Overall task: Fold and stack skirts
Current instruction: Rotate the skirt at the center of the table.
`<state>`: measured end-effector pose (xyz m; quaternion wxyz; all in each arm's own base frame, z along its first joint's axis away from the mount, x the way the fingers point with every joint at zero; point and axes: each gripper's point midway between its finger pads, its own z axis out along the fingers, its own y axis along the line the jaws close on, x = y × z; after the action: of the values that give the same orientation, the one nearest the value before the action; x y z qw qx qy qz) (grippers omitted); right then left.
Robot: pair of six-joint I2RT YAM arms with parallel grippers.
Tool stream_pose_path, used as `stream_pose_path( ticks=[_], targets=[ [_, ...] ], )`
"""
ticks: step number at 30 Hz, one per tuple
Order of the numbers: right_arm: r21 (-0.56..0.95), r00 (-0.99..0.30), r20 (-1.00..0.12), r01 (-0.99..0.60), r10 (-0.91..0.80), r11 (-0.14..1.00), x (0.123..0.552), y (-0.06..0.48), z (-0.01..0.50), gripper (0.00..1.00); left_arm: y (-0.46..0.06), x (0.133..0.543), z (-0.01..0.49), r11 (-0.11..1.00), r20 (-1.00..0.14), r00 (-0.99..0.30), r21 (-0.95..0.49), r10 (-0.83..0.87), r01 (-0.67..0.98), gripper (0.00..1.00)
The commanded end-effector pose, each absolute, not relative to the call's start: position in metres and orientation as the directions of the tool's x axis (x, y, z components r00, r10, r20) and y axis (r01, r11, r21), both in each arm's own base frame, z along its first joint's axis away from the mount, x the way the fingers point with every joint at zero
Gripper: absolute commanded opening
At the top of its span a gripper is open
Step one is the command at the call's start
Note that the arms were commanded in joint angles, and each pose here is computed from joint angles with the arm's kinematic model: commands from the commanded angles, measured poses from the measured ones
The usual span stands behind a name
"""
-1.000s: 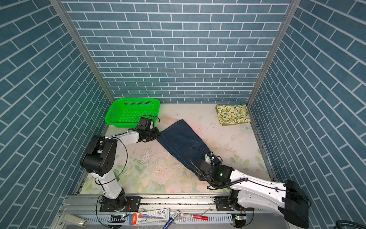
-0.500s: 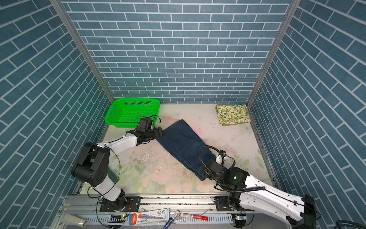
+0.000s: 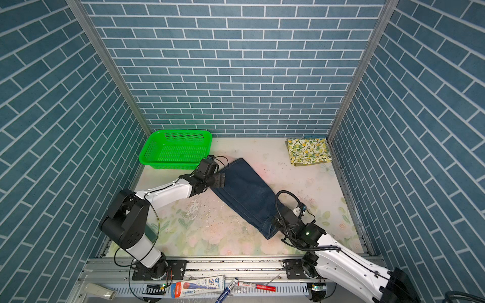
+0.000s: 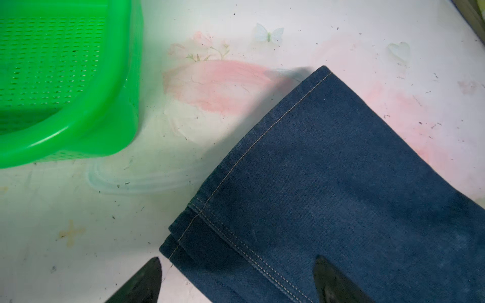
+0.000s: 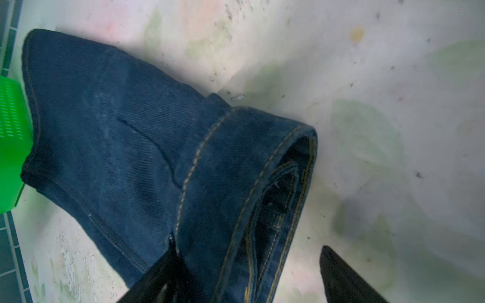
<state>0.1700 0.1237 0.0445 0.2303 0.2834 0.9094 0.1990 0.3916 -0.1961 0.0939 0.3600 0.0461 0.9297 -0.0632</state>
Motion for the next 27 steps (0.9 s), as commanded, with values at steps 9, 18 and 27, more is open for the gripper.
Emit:
stream_pose_path(
  ticks=[9, 18, 27],
  targets=[
    [0.448, -0.731, -0.186, 0.532, 0.657, 0.718, 0.164, 0.113, -0.002, 0.67, -0.195, 0.394, 0.087, 0.990, -0.647, -0.757, -0.019, 0.095, 0.140, 0.89],
    [0.391, -0.834, -0.140, 0.449, 0.534, 0.804, 0.190, 0.105, -0.010, 0.03, -0.200, 0.394, 0.094, 0.988, -0.629, -0.772, -0.041, 0.091, 0.149, 0.88],
    [0.261, -0.916, -0.193, 0.297, 0.351, 0.919, 0.253, 0.068, 0.016, 0.00, -0.208, 0.400, 0.105, 0.985, -0.630, -0.771, -0.053, 0.093, 0.162, 0.87]
  ],
)
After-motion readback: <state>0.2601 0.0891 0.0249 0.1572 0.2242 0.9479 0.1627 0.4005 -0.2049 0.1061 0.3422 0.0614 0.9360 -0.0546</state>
